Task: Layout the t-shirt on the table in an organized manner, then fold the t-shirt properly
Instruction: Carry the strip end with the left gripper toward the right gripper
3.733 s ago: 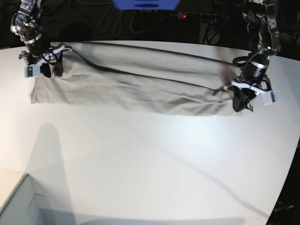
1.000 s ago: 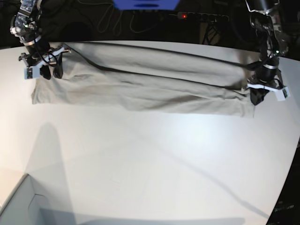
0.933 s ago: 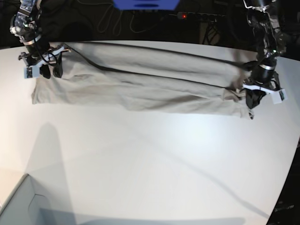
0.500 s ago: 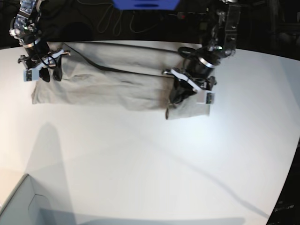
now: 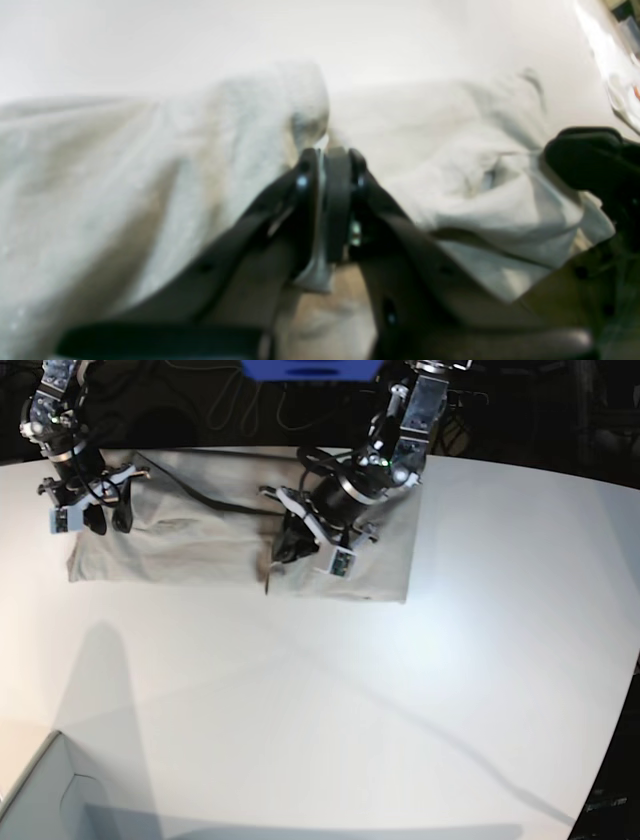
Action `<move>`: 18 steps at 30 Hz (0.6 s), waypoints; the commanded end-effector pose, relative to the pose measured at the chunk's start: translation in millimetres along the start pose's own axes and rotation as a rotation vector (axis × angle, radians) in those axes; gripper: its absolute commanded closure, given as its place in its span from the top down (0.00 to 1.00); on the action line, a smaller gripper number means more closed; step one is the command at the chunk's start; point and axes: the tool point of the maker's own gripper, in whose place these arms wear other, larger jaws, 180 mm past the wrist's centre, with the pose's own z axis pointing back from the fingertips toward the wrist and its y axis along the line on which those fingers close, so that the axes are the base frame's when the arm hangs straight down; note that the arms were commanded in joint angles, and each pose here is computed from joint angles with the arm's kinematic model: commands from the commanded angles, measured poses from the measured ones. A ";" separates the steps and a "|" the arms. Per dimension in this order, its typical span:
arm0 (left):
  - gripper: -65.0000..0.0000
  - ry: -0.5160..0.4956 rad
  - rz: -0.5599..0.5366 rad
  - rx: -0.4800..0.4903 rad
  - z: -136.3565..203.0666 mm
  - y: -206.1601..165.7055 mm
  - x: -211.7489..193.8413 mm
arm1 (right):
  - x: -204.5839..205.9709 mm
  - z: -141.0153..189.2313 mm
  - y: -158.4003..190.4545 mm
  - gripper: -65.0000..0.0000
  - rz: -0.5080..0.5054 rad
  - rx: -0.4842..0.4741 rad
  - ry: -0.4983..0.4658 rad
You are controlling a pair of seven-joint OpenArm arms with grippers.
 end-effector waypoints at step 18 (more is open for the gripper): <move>0.28 0.022 -0.023 -0.080 -18.5 -19.7 -2.2 | 52.9 9.9 -10.6 0.57 0.099 -0.043 -0.058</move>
